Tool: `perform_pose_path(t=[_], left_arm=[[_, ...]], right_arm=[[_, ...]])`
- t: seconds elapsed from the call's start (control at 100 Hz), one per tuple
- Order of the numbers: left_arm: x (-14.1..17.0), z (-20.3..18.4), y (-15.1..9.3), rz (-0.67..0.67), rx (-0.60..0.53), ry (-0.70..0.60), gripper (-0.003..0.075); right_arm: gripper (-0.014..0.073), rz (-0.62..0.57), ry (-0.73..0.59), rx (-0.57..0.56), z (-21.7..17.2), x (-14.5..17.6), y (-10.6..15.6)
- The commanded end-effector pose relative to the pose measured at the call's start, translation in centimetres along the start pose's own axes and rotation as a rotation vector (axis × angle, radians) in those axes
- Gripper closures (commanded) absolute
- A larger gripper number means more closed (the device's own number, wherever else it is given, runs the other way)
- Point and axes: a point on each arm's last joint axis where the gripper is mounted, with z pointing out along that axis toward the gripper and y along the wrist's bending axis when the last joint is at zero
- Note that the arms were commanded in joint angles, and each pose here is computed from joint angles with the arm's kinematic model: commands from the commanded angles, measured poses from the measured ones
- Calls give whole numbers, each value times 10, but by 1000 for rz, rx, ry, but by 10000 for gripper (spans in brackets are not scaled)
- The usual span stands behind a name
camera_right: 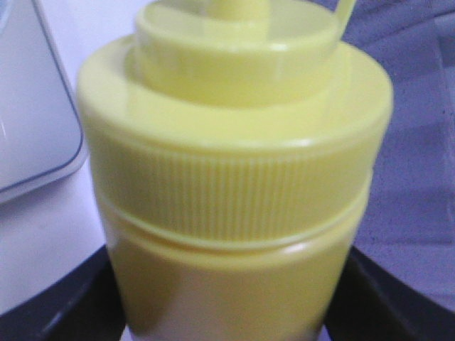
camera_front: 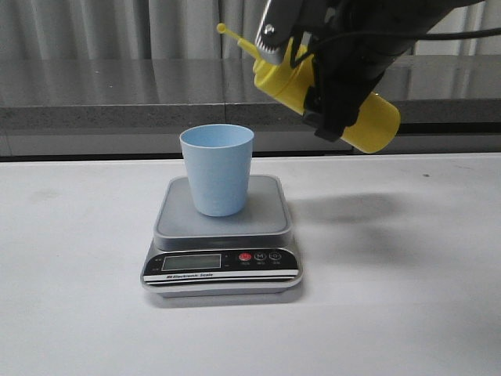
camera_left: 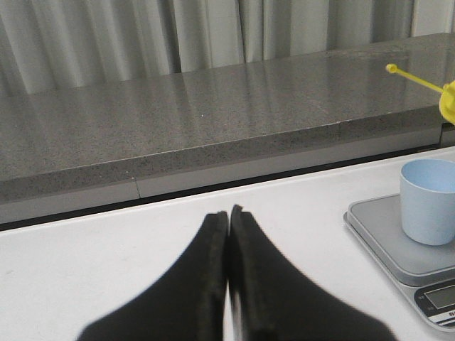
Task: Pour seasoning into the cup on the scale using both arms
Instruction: 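Tilt the bottle upright and move it back beside the scale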
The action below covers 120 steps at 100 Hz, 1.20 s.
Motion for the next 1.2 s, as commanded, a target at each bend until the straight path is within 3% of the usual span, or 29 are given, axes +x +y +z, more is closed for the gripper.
perform_pose_path(t=[0.0,0.33,0.64,0.85,1.19], left_arm=[[-15,-2,0,-2,10,-91,740],[-15,-2,0,-2,10,-91,740],[-15,-2,0,-2,10,-91,740],[-15,-2,0,-2,10,-91,740],[-15,-2,0,-2,10,-91,740]], right_arm=[[379,161,-114,70,-26,-10,-35],[379,537,-340,82,-50,19,-61],[379,861,-501,80,-53,50,-44],[379,865,-600,92,-57,62,-18],[379,842,-642,46,-48,72,7]])
